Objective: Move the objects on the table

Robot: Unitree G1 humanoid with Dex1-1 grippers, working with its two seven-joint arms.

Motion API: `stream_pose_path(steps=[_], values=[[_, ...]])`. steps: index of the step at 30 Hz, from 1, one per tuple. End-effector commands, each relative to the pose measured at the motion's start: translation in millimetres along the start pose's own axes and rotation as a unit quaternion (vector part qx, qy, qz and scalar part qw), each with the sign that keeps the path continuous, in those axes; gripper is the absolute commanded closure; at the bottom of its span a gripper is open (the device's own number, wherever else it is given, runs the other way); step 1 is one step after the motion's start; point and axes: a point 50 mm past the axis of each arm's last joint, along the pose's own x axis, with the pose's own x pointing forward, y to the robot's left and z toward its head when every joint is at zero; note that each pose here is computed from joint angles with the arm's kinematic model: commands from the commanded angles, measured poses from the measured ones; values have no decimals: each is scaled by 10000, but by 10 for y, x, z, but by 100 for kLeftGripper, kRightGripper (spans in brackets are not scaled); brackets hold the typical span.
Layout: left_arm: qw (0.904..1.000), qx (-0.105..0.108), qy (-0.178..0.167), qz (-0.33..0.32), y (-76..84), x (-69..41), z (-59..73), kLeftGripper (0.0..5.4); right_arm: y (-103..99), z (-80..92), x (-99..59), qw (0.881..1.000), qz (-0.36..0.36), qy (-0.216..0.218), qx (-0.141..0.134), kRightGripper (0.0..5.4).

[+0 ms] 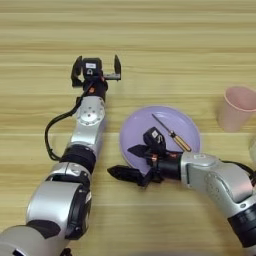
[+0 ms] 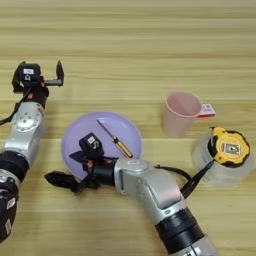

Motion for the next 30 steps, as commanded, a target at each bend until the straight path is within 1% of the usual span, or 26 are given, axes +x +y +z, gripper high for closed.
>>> stream_pose_path(steps=[1, 6, 8, 12, 16, 21, 22, 23, 25, 27, 30], values=[[10000, 67, 43, -40, -7, 0, -6, 0, -84, 14, -121, 9959, -564, 42, -712, 4], [10000, 68, 45, -42, -11, 1, -6, 0, -106, 122, -225, 9895, -797, -179, -1194, 4], [10000, 70, 45, -43, -11, 2, -5, 0, -85, 181, -268, 9874, -811, -293, -1328, 4], [10000, 70, 47, -43, -10, 2, -6, 0, -52, 259, -336, 9847, -836, -448, -1462, 4], [10000, 72, 48, -43, -10, 3, -5, 0, -41, 303, -392, 9833, -897, -559, -1485, 4], [10000, 73, 51, -44, -9, 3, -6, 0, -86, 390, -476, 9786, -1154, -769, -1523, 4], [9999, 74, 52, -44, -8, 3, -7, 0, -106, 415, -496, 9771, -1218, -805, -1545, 4], [9999, 75, 53, -44, -8, 3, -7, 0, -142, 439, -519, 9740, -1351, -826, -1623, 4], [9999, 75, 53, -44, -7, 4, -7, 0, -234, 468, -560, 9649, -1683, -795, -1853, 4], [9999, 75, 53, -45, -8, 3, -7, 0, -349, 454, -592, 9595, -2005, -663, -1863, 4], [9999, 75, 52, -45, -6, 1, -9, 0, -425, 419, -599, 9585, -2155, -551, -1782, 4]])
